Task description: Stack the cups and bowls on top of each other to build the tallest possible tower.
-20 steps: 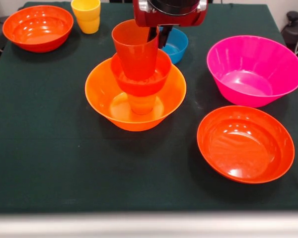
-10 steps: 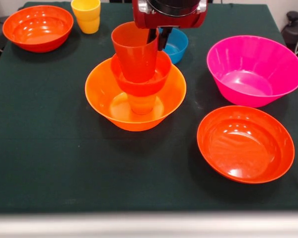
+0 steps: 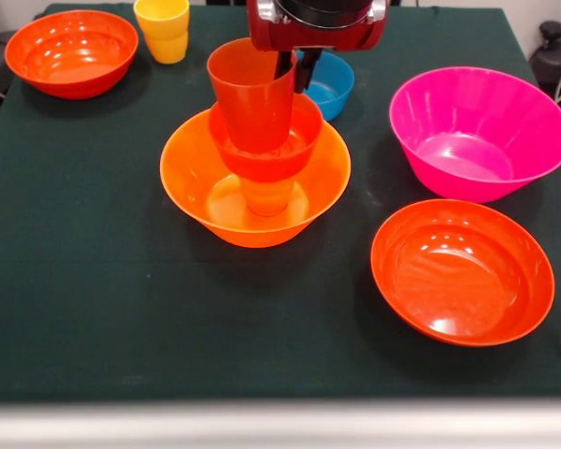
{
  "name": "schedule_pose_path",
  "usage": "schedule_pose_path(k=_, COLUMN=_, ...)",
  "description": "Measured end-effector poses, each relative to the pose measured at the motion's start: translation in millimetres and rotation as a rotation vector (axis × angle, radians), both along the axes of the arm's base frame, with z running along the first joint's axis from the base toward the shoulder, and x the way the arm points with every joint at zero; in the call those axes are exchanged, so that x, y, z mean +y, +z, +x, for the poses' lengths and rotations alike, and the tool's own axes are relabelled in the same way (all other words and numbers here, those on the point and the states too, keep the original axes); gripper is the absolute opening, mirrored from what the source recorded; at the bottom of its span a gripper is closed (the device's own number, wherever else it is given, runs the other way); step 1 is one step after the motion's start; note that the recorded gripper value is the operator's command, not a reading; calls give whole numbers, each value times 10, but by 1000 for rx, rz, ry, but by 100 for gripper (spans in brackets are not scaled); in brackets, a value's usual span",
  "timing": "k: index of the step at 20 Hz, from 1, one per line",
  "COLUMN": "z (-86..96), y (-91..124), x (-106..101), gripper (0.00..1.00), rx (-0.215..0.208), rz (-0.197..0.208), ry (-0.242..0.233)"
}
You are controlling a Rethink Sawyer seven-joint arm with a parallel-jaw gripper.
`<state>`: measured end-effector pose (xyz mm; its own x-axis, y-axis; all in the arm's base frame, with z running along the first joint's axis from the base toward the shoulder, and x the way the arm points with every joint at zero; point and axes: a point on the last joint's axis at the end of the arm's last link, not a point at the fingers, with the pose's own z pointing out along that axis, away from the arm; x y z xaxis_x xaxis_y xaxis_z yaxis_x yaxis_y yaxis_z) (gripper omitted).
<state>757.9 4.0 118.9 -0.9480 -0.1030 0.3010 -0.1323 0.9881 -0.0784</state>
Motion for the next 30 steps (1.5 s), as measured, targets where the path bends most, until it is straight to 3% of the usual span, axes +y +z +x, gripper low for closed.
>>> schedule_pose_path(k=12, z=-48, y=-6, x=-26, gripper=0, rx=13, rz=3, ry=-18)
schedule_pose_path(k=30, z=-75, y=-1, x=180, gripper=0, rx=18, rz=3, ry=-6)
